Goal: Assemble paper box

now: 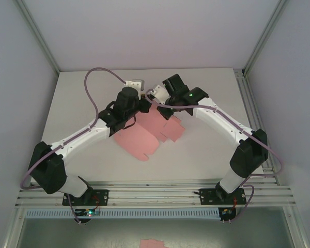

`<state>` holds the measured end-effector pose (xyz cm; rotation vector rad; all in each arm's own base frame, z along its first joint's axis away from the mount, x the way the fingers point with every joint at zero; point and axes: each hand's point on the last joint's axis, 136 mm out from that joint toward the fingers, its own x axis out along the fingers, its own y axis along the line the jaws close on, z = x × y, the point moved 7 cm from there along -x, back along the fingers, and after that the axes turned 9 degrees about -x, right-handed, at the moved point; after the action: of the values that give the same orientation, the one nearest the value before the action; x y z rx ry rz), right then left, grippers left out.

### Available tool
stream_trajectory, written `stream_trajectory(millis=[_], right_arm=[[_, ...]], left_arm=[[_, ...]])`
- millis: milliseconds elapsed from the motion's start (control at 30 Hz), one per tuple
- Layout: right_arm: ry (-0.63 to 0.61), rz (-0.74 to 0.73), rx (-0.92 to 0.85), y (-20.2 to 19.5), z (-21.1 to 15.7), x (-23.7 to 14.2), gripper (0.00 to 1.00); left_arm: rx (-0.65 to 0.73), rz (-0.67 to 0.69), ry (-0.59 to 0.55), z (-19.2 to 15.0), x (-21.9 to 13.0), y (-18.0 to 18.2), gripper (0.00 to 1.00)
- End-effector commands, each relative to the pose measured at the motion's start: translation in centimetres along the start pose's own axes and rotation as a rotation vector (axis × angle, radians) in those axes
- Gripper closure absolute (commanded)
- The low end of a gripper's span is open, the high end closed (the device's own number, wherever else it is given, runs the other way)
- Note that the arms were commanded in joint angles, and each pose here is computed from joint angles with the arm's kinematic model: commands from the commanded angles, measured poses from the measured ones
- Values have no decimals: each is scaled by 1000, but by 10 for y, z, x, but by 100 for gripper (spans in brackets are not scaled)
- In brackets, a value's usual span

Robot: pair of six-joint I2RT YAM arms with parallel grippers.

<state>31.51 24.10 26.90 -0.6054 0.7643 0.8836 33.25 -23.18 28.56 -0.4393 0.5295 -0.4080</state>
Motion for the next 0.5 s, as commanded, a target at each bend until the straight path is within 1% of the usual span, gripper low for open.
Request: stream_trajectory(millis=[0, 100, 133, 233, 300, 333, 367, 433, 467], right_arm=[[-210, -4, -11, 4, 38, -4, 100], [-254, 20, -34, 8, 39, -6, 100], [-266, 20, -31, 9, 38, -7, 100], [-278, -3, -58, 9, 33, -8, 100], [-273, -22, -74, 7, 27, -11, 100], [-274, -24, -84, 6, 25, -13, 100], [-279, -16, -104, 6, 21, -15, 100], [-303, 20, -148, 5, 12, -17, 100], [-311, 40, -163, 3, 6, -18, 100]], left_arm=[[-89, -112, 51, -16, 8, -26, 69], [-138, -100, 39, -21, 15, -22, 68], [-146, -100, 36, -22, 15, -21, 65], [-143, -127, 38, -24, 9, -22, 50], [-114, -115, 47, -24, -2, -20, 38], [-87, -118, 56, -24, -9, -19, 37], [-60, -123, 68, -25, -17, -18, 33], [-6, -104, 88, -24, -37, -13, 15], [15, -81, 90, -22, -50, -8, 0]])
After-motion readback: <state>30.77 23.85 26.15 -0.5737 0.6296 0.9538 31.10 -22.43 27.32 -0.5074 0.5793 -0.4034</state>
